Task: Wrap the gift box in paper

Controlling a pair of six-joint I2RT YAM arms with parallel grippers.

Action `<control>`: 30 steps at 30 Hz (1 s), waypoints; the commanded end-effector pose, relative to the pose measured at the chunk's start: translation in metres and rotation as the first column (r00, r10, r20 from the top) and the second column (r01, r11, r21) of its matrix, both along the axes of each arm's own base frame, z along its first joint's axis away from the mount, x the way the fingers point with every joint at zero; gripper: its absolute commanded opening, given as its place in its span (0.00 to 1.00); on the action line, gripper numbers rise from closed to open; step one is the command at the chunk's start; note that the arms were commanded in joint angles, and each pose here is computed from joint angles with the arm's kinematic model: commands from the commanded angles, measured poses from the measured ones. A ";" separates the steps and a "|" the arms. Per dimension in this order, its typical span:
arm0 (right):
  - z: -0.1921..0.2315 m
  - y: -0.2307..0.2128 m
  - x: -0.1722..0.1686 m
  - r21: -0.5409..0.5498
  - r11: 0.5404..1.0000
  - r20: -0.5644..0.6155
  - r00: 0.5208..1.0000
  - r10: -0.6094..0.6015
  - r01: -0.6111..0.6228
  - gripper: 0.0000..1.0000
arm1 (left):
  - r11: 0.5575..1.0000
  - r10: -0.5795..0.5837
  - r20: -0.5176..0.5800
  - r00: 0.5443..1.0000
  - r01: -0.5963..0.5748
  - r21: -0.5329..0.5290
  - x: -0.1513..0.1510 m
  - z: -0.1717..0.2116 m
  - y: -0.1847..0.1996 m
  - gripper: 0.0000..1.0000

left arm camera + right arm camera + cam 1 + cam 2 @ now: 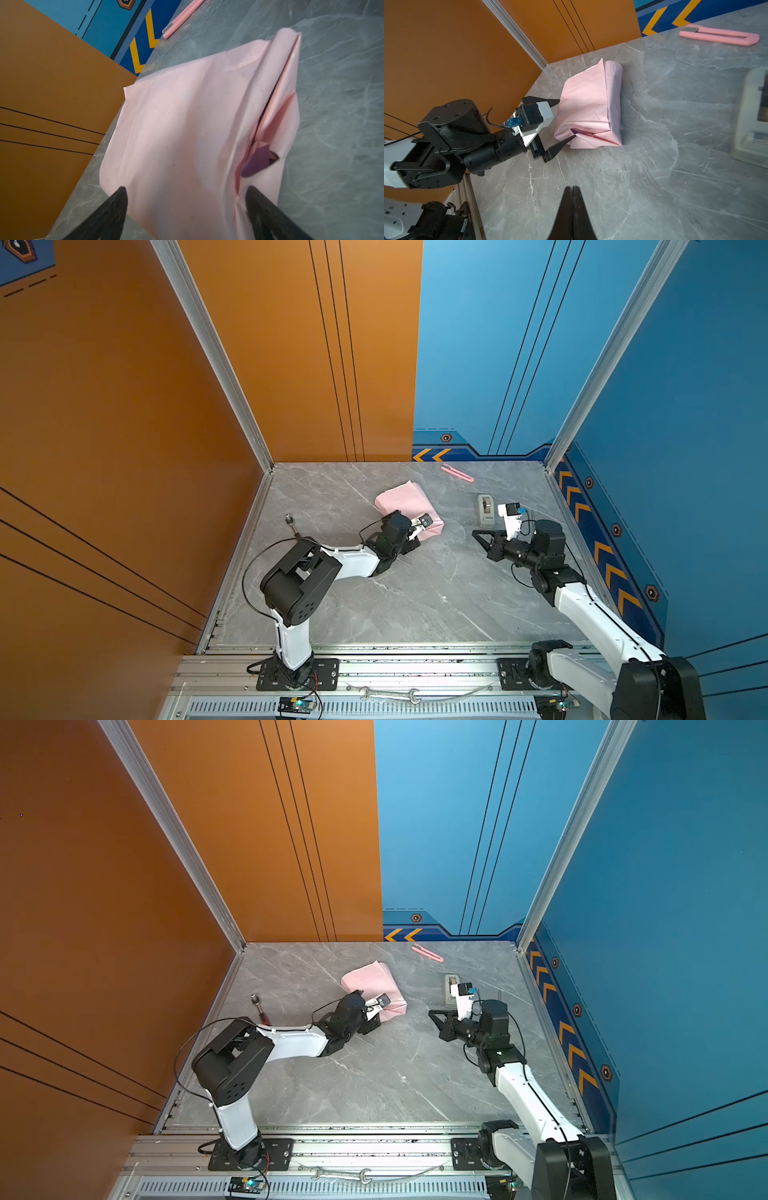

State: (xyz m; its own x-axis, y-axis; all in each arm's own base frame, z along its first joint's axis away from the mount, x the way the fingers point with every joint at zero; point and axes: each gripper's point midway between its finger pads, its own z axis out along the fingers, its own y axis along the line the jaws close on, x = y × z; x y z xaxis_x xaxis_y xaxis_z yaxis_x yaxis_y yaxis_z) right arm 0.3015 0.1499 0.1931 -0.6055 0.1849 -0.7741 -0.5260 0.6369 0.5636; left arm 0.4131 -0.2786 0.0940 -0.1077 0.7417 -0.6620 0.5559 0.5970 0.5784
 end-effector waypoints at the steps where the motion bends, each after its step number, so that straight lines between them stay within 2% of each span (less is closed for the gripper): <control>1: 0.021 0.014 0.005 0.002 0.998 0.074 0.995 0.066 -0.066 0.00 | 0.996 -0.029 -0.044 0.999 0.025 -0.085 -0.002 0.007 -0.005 0.88; 3: 0.021 0.021 0.008 -0.003 0.996 0.078 0.993 0.089 -0.089 0.00 | 0.994 -0.032 -0.055 0.998 0.026 -0.107 -0.001 0.007 -0.005 0.87; 4: 0.021 0.026 0.008 -0.005 0.994 0.078 0.991 0.105 -0.105 0.00 | 0.993 -0.036 -0.061 0.998 0.029 -0.116 -0.001 0.006 -0.005 0.81; 16: 0.016 0.075 0.037 -0.049 0.969 0.136 0.960 0.245 -0.241 0.00 | 0.973 -0.089 -0.134 0.987 0.057 -0.222 -0.001 0.001 -0.005 0.65; 22: 0.008 0.105 0.056 -0.046 0.955 0.148 0.944 0.296 -0.293 0.00 | 0.970 -0.096 -0.138 0.986 0.061 -0.235 0.001 0.002 -0.004 0.64; 30: -0.002 0.137 0.072 0.031 0.939 0.136 0.932 0.337 -0.344 0.00 | 0.968 -0.095 -0.154 0.984 0.056 -0.244 0.003 -0.003 -0.001 0.62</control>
